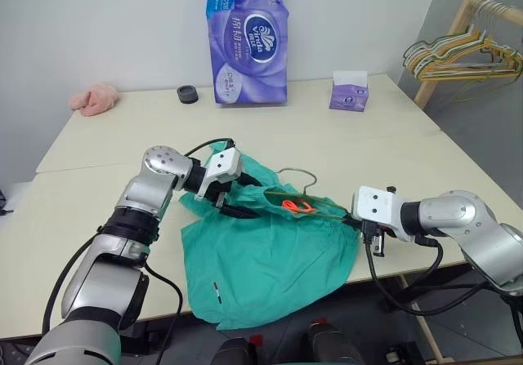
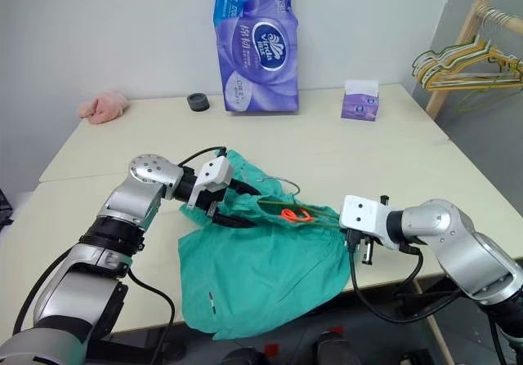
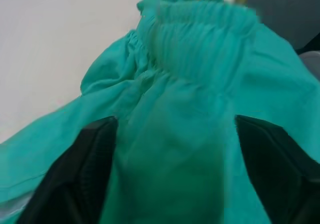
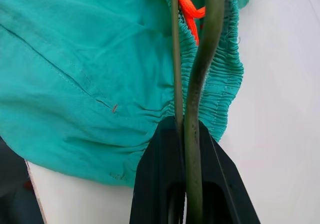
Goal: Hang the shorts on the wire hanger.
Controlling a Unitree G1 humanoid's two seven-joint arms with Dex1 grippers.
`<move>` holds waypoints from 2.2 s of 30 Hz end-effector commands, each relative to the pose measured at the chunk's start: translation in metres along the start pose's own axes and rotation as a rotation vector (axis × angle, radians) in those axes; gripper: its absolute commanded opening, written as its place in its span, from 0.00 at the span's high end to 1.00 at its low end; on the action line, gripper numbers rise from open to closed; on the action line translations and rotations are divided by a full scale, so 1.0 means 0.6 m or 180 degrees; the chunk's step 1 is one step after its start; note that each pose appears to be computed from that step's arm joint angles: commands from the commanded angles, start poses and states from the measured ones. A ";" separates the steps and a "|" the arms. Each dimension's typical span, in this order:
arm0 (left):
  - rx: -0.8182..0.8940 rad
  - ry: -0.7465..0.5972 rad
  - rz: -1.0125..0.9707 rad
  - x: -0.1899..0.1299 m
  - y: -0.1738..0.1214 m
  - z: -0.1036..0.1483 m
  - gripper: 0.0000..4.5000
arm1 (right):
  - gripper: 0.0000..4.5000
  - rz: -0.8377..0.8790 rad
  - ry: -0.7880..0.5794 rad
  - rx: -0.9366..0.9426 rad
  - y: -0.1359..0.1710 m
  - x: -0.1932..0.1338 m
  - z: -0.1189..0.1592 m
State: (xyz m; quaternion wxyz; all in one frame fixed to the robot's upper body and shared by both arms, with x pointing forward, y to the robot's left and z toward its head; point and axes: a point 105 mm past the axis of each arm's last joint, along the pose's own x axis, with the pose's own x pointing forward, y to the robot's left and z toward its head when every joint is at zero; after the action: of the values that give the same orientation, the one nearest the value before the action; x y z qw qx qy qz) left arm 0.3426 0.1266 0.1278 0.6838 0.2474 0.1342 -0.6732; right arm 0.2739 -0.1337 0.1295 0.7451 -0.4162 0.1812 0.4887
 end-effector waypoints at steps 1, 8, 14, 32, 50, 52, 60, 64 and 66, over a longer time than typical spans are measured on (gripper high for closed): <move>0.0148 0.0010 -0.0011 -0.002 0.005 0.012 0.46 | 1.00 -0.0106 -0.0100 -0.0300 -0.012 -0.014 0.026; 0.0156 0.0001 -0.0119 0.009 -0.006 0.007 0.91 | 1.00 -0.0150 -0.0128 -0.0484 -0.015 -0.016 0.033; 0.0152 0.0019 -0.0189 0.014 -0.016 0.002 0.99 | 1.00 0.0050 -0.0186 -0.0664 -0.002 -0.020 0.040; 0.0085 -0.0094 0.0065 0.011 0.000 0.003 1.00 | 0.20 -0.0893 0.0592 -0.0555 -0.135 -0.178 -0.068; -0.0110 -0.0279 0.0344 -0.034 0.022 0.031 1.00 | 0.20 -0.0765 -0.0914 0.2496 0.039 0.019 -0.053; -0.0101 -0.0273 0.0337 -0.033 0.022 0.032 1.00 | 0.20 -0.0699 -0.0916 0.2578 0.041 0.030 -0.051; -0.0092 -0.0249 0.0318 -0.033 0.017 0.031 1.00 | 0.54 -0.0575 -0.0822 0.2693 0.048 0.040 -0.057; -0.0111 -0.0237 0.0318 -0.035 0.015 0.028 1.00 | 0.86 -0.0738 -0.0899 0.2752 0.029 0.032 -0.060; -0.0128 -0.0229 0.0316 -0.037 0.013 0.026 1.00 | 0.99 -0.0792 -0.0918 0.2768 0.022 0.029 -0.062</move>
State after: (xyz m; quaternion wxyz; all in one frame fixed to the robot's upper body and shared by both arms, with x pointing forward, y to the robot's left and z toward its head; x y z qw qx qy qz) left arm 0.3470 0.1360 0.1408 0.7254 0.2018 0.1294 -0.6453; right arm 0.2697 -0.1475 0.0763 0.9108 -0.0130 0.2406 0.3352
